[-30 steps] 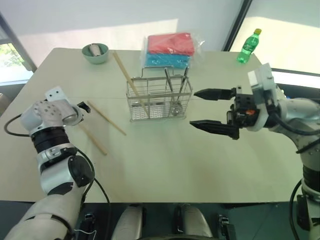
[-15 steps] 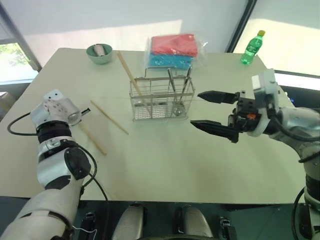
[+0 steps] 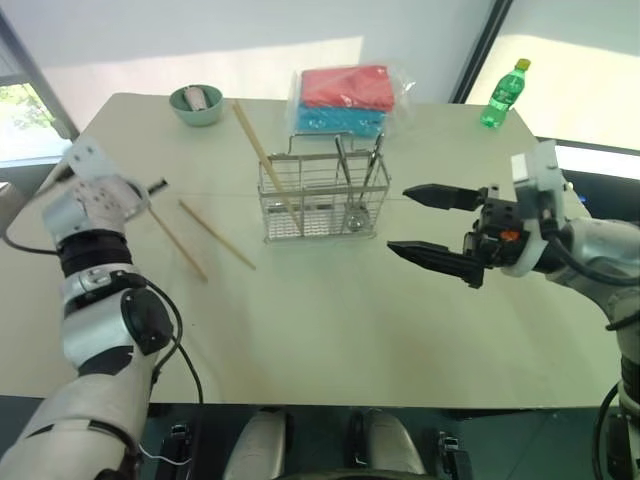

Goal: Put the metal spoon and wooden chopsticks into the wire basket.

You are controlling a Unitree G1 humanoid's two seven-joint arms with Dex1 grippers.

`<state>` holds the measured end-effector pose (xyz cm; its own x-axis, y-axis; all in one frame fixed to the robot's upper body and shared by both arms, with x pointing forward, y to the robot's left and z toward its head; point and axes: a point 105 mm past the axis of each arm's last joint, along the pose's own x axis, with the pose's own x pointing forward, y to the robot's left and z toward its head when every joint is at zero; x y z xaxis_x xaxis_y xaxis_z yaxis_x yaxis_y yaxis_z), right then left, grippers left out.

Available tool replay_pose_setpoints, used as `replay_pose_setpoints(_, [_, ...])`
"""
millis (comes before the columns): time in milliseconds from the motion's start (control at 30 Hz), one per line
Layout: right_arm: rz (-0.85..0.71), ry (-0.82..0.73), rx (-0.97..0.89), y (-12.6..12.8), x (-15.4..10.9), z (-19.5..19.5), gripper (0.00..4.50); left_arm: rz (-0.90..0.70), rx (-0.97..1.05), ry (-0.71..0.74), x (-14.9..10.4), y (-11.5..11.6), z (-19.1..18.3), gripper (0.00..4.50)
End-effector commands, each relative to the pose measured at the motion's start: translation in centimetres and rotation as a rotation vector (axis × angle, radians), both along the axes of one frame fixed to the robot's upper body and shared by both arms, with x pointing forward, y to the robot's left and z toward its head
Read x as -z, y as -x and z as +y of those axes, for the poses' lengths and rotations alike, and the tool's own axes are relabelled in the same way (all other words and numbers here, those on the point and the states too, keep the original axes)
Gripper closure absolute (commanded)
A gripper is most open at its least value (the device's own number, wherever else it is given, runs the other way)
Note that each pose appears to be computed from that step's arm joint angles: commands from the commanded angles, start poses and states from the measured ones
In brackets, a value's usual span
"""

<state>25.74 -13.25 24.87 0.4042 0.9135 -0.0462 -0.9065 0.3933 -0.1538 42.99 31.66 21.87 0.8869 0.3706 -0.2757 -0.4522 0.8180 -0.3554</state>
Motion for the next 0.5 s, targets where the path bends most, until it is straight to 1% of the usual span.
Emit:
replay_pose_setpoints(33, [-0.027,-0.014,0.011,0.4,-0.8,-0.2,0.00,-0.553,0.170,-0.198,-14.3,1.3,-2.5,4.45])
replay_pose_setpoints(67, [-0.022,-0.018,0.015,0.4,-0.8,-0.2,0.00,-0.671,0.233,-0.224,-16.9,2.2,-3.8,4.45])
replay_pose_setpoints(100, [-0.017,-0.018,0.019,0.5,-0.6,-0.2,0.00,-0.786,0.307,-0.195,-19.4,3.2,-5.2,4.45])
replay_pose_setpoints(133, [-0.014,-0.017,0.019,0.6,-0.5,-0.1,0.00,-0.874,0.350,-0.182,-21.4,4.1,-6.0,4.45])
replay_pose_setpoints(200, [-0.010,-0.018,0.019,0.8,-0.3,0.0,0.00,-0.975,0.435,-0.155,-23.9,5.3,-8.0,4.45])
replay_pose_setpoints(233, [-0.009,-0.020,0.023,0.9,-0.3,0.0,0.00,-1.004,0.475,-0.153,-24.6,5.7,-8.9,4.45])
replay_pose_setpoints(300, [-0.008,-0.031,0.040,0.8,-0.2,-0.1,0.00,-1.049,0.590,-0.124,-25.6,6.5,-11.5,4.45])
replay_pose_setpoints(367, [-0.008,-0.037,0.052,0.8,-0.1,-0.1,0.00,-1.067,0.693,-0.089,-25.8,7.0,-13.7,4.45])
replay_pose_setpoints(433, [-0.009,-0.041,0.059,0.9,0.0,-0.1,0.00,-1.050,0.777,-0.100,-25.0,7.1,-15.9,4.45])
replay_pose_setpoints(500, [-0.012,-0.047,0.070,1.0,0.1,-0.1,0.00,-1.012,0.843,-0.143,-23.4,6.8,-17.8,4.45])
